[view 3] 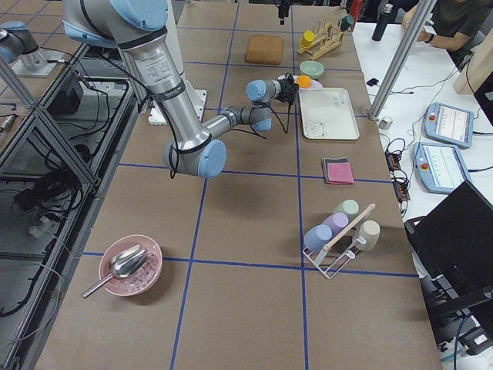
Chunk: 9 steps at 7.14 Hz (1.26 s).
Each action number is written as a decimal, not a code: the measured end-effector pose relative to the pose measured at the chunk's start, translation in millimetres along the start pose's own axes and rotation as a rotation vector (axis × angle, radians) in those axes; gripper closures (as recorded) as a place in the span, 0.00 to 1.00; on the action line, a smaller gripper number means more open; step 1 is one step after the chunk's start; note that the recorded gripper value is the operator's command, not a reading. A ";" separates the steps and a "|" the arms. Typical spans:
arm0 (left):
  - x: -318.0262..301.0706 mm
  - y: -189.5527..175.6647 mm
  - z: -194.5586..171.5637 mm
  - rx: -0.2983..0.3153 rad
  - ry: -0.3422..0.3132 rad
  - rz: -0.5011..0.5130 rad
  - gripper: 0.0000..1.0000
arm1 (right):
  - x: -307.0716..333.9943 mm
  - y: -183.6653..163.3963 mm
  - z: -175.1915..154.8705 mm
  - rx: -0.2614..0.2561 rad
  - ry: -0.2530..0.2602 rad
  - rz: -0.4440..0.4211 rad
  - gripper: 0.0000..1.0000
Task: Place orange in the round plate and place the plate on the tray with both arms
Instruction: 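Slide the plate with the right gripper onto the cream tray while the left arm withdraws, then push the plate farther onto the tray with the right gripper and release it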
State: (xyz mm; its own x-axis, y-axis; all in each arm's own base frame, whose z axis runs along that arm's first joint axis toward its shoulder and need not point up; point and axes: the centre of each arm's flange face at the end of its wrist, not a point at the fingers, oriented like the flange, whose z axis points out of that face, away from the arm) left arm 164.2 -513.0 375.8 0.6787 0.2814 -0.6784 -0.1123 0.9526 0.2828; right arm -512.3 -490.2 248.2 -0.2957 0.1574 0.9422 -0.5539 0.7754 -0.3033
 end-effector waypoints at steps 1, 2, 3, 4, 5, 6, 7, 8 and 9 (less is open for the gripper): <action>-12.3 2.1 -2.2 0.002 -0.009 0.005 0.03 | -8.3 -13.3 6.7 0.061 0.014 0.027 1.00; -17.6 3.1 -3.3 0.003 -0.013 0.007 0.03 | -8.5 -23.7 10.7 0.114 0.022 0.044 1.00; -20.0 3.2 -3.9 0.003 -0.016 0.007 0.03 | -1.3 -31.4 15.4 0.161 0.037 0.049 1.00; -21.9 3.0 -4.3 0.004 -0.017 0.005 0.03 | 8.0 -36.7 20.9 0.204 0.061 0.050 1.00; -23.5 2.9 -4.4 0.004 -0.018 0.002 0.03 | 13.6 -40.6 27.0 0.249 0.087 0.056 1.00; -24.4 2.7 -4.5 0.004 -0.019 0.000 0.03 | 16.5 -40.9 34.7 0.288 0.116 0.056 1.00; -24.7 2.7 -4.5 0.004 -0.019 0.000 0.03 | 19.7 -34.7 42.3 0.317 0.142 0.050 1.00; -25.3 2.6 -5.0 0.005 -0.020 -0.001 0.03 | 24.2 -22.6 47.4 0.333 0.157 0.044 1.00; -25.7 2.5 -5.3 0.006 -0.020 -0.002 0.03 | 27.1 -8.7 51.0 0.342 0.164 0.038 0.88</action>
State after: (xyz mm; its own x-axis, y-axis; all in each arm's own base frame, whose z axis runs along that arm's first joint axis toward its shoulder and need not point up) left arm 142.6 -517.3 390.3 0.6933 0.2773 -0.6651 -0.1070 0.9524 0.2856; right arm -555.2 -523.8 269.1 -0.2074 0.2996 0.9313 -0.7810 0.5225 -0.3420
